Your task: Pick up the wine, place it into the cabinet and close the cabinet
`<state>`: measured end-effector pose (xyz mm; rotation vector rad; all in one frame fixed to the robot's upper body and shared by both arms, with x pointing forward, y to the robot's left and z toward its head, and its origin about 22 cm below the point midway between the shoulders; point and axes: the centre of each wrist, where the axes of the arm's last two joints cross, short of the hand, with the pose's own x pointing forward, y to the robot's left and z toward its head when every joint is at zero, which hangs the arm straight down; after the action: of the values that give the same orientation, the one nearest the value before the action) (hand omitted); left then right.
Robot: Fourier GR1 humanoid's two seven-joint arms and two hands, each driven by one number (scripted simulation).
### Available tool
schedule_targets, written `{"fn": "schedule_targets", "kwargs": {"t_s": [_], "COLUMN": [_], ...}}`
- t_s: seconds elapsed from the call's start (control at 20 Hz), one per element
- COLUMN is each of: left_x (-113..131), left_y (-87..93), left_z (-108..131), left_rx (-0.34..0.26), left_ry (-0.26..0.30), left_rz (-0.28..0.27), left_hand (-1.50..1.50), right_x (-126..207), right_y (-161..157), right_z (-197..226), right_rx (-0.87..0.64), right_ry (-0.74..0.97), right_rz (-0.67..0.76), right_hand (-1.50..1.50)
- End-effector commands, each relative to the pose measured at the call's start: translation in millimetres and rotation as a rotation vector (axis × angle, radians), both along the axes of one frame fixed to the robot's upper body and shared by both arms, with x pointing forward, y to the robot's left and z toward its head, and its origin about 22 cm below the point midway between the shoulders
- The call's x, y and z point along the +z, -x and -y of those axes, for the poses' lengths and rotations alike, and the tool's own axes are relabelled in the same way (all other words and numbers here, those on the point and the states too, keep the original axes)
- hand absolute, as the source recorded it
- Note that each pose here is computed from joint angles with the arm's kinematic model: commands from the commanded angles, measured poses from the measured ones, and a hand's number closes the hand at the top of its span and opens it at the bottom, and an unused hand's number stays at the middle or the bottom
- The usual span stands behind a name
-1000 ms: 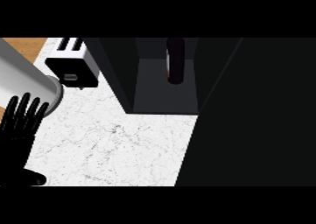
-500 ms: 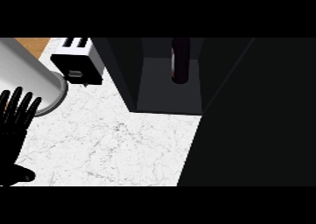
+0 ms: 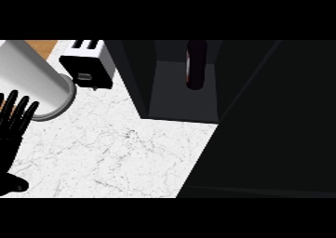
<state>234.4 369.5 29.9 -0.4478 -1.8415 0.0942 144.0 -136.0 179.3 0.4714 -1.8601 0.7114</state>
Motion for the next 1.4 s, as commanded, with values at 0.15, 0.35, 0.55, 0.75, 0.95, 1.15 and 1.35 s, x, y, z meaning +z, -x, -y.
{"fn": "schedule_targets", "kwargs": {"t_s": [0.15, 0.35, 0.55, 0.75, 0.95, 1.15, 1.35], "left_x": [9, 0, -2, -2, -10, -6, -3], "left_y": [-3.7, 2.1, 12.2, 2.6, 6.8, 0.1, -14.3], "left_z": [-17, -13, -17, -43, -25, -43, -38], "left_rx": [0.012, 0.032, 0.033, 0.056, 0.08, 0.079, 0.072], "left_ry": [0.002, 0.015, 0.01, 0.011, -0.011, -0.019, 0.004], "left_rz": [-0.008, -0.018, -0.012, -0.01, 0.004, 0.011, 0.012], "left_hand": [-1.5, -1.5, -1.5, -1.5, -1.5, -1.5, -1.5], "right_x": [39, 67, 72, 63, 57, 31, 22], "right_y": [-40, -76, -107, -129, -142, -161, -211], "right_z": [-94, -123, -139, -145, -130, -116, -106], "right_rx": [0.075, 0.057, 0.005, 0.002, -0.024, -0.088, -0.094], "right_ry": [-0.051, -0.044, -0.092, -0.11, -0.14, -0.128, -0.111], "right_rz": [-0.064, -0.077, -0.115, -0.165, -0.213, -0.241, -0.223], "right_hand": [1.5, 1.5, 1.5, 1.5, 1.5, 1.5, 1.5]}}
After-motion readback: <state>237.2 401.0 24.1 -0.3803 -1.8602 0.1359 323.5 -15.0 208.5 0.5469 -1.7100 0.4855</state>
